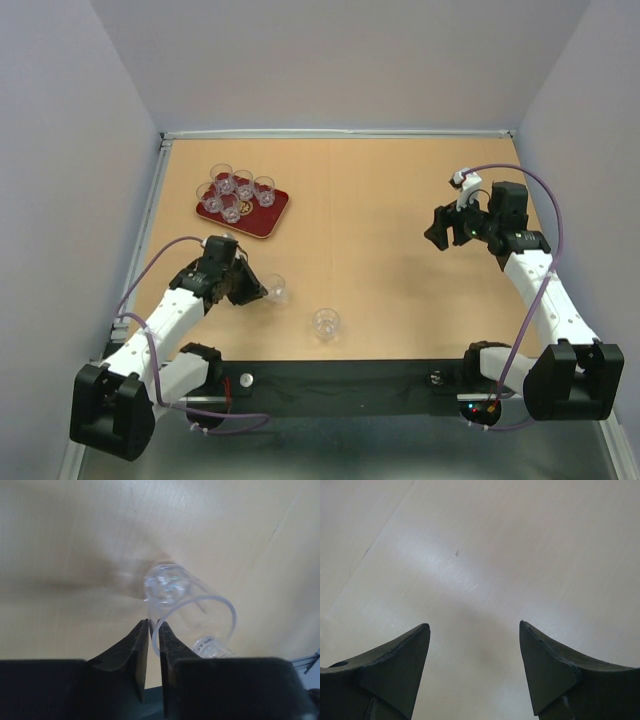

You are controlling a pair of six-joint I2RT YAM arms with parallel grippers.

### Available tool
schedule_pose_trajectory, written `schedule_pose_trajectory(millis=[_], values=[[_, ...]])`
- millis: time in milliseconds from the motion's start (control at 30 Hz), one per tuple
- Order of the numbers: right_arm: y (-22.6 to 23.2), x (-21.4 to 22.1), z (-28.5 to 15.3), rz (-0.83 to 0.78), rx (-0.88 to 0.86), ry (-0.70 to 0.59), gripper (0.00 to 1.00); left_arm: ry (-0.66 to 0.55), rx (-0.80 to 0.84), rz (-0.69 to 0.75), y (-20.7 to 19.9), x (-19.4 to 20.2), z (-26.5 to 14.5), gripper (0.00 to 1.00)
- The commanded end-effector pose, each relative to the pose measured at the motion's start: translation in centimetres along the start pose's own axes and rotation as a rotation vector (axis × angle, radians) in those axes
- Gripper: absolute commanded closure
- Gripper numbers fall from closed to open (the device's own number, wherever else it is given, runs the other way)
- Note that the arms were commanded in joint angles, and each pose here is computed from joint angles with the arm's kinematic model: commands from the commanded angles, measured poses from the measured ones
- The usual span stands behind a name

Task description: Place the glasses into the tray

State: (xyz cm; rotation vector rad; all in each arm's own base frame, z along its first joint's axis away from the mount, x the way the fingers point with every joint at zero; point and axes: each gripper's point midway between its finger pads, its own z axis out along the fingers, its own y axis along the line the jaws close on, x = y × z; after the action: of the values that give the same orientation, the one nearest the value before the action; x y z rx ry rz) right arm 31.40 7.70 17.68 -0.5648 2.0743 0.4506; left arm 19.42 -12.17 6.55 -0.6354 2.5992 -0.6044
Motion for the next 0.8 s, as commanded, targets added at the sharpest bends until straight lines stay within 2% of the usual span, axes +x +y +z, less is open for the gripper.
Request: schedule_pose_trajectory(millis=[0,33,100,267,367,467,500,767], values=[[-0.7,-0.4,-0.1,-0.026,0.021,-0.030,0.23,-0.018,-0.017,0.027,-0.3,-0.3,0.1,0.84],[-0.7,-0.5,-0.1,-0.029,0.023,-0.032,0.23,-0.040,-0.014,0.037,-0.7,-0.9,-0.2,0.94],[-0.7,-0.6,-0.2,-0.030,0.022,-0.035,0.23,-0.066,-0.004,0.078,-1.5,-2.0,-0.8,1.00],[-0.6,-0.6,-0.2,-0.030,0.023,-0.036,0.23,-0.179,-0.074,0.171,-2.5,-6.0,-1.7,1.00],[-0.6,-0.8,-0.4,-0.035,0.026,-0.042,0.23,-0.282,-0.077,0.242,-4.7,-9.7,-2.9,1.00],[-0.6,-0.9,-0.4,-0.037,0.028,-0.044,0.23,-0.327,-0.053,0.318,-6.4,-11.7,-3.0,1.00],[-0.6,-0.8,-0.4,-0.036,0.028,-0.043,0.23,-0.383,-0.054,0.338,-7.2,-13.4,-3.5,1.00],[-0.5,-0.9,-0.5,-0.040,0.024,-0.047,0.23,-0.413,-0.080,0.400,-9.3,-19.3,-1.1,1.00]])
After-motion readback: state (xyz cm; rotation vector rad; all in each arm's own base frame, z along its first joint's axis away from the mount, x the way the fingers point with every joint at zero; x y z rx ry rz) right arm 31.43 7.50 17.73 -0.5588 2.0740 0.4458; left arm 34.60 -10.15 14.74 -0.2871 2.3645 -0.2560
